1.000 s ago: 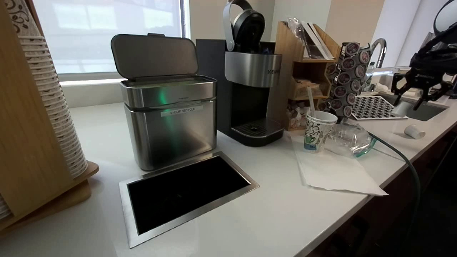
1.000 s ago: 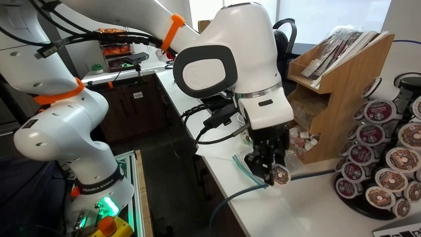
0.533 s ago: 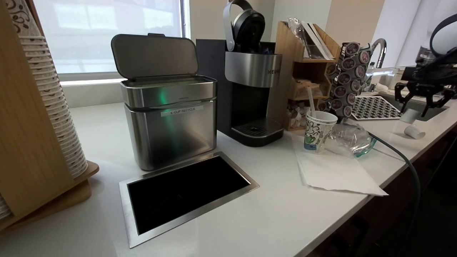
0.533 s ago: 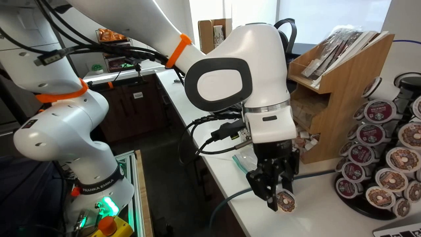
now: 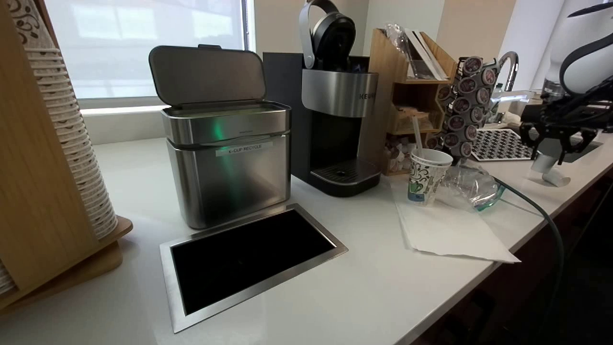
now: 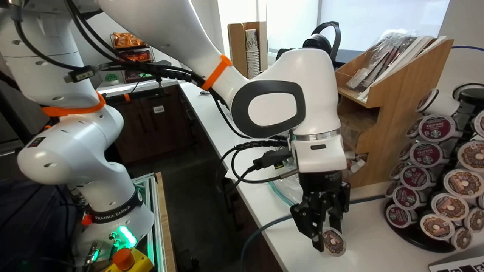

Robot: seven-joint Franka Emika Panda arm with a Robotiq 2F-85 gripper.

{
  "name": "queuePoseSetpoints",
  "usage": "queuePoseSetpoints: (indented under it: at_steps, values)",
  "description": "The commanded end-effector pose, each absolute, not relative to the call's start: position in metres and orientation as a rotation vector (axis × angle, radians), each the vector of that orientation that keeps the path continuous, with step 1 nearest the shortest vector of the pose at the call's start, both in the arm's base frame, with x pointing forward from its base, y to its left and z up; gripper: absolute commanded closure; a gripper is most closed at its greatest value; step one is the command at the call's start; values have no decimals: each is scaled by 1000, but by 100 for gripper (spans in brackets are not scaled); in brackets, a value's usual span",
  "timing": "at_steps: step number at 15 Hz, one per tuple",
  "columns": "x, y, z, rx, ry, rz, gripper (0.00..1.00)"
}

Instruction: Remove the white container from the coffee making machine, put it on the countertop, pick up the paper cups and put them on the coffee making machine

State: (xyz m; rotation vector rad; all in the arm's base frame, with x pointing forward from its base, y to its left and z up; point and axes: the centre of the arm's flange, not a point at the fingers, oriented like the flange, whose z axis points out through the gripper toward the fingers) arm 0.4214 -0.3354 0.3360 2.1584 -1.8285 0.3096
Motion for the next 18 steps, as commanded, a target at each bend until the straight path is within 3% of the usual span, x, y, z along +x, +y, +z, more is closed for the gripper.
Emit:
queuePoseSetpoints:
  at_steps: [1, 11, 12, 14, 16, 18]
  values:
    - [438, -339, 320, 2136, -1794, 316, 72]
    - [458, -338, 292, 2128, -1746, 279, 72]
    - [459, -338, 291, 2122, -1743, 281, 22]
    - [461, -338, 289, 2121, -1742, 279, 16]
    - [462, -338, 290, 2123, -1744, 282, 2]
    - [462, -338, 293, 2122, -1748, 290, 0]
